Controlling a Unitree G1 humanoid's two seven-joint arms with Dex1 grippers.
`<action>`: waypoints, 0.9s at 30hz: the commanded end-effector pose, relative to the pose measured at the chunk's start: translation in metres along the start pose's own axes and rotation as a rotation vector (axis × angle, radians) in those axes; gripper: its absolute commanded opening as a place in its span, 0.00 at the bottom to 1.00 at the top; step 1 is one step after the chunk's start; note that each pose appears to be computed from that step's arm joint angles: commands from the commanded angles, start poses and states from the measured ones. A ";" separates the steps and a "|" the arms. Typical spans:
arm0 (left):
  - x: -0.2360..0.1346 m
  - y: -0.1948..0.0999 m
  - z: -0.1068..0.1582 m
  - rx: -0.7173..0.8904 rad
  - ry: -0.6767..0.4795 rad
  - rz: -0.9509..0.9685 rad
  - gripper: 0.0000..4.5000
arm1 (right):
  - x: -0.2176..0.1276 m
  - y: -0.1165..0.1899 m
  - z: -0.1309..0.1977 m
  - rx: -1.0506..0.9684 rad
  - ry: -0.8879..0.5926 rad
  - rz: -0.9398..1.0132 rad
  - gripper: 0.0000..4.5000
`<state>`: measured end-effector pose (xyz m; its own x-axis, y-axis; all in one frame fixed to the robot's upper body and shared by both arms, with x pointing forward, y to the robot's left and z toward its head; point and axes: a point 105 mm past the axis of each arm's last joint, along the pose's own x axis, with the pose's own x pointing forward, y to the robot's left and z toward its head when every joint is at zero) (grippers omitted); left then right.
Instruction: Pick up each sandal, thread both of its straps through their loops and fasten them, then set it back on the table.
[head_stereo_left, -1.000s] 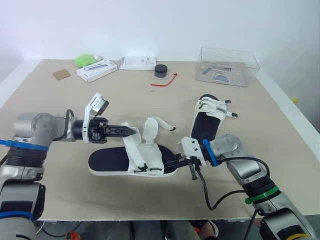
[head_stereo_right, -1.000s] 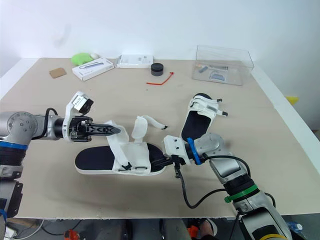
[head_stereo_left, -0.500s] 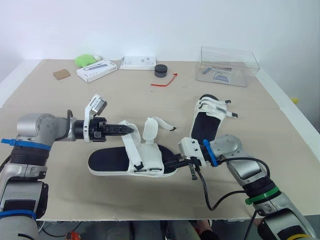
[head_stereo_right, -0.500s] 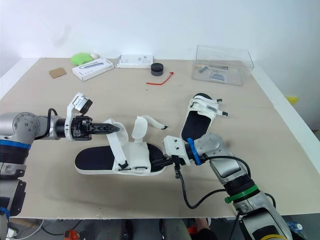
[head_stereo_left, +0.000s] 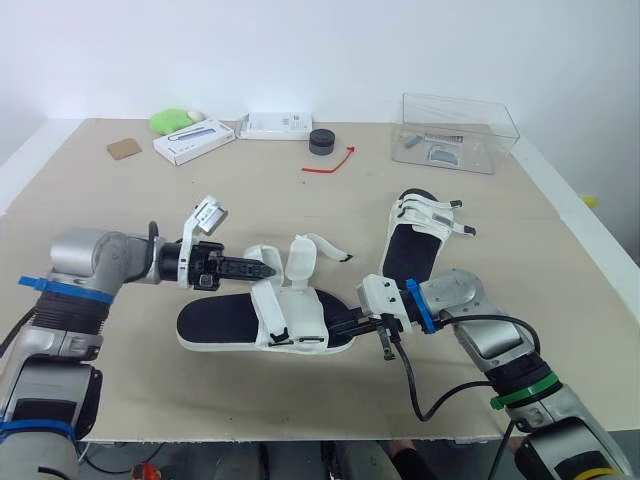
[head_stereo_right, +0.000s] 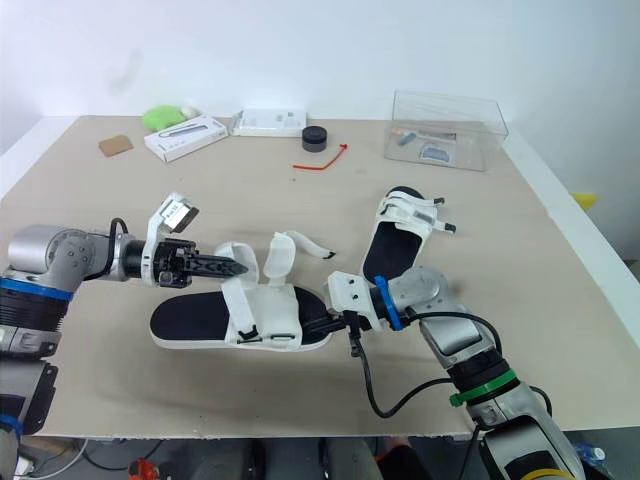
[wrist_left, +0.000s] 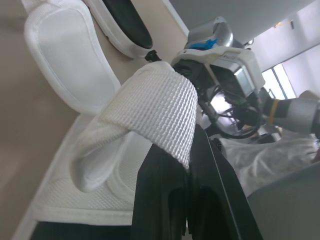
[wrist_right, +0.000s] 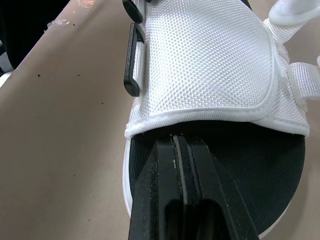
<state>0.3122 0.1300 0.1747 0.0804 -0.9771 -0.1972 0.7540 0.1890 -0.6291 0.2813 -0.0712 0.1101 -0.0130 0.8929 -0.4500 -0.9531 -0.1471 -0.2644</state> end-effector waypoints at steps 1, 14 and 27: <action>0.000 0.000 0.008 0.079 0.009 0.012 0.00 | 0.001 0.003 0.000 -0.016 0.014 0.003 0.00; 0.005 0.014 0.007 0.157 0.035 0.048 0.00 | 0.003 0.002 0.001 -0.018 0.013 0.004 0.00; 0.016 0.006 0.016 0.214 0.070 -0.028 0.00 | 0.004 0.003 0.001 -0.015 0.009 0.003 0.00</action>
<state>0.3311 0.1194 0.1646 0.0597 -0.9649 -0.2556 0.8446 0.1853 -0.5023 0.2812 -0.0697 0.1101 -0.0094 0.8935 -0.4489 -0.9511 -0.1466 -0.2720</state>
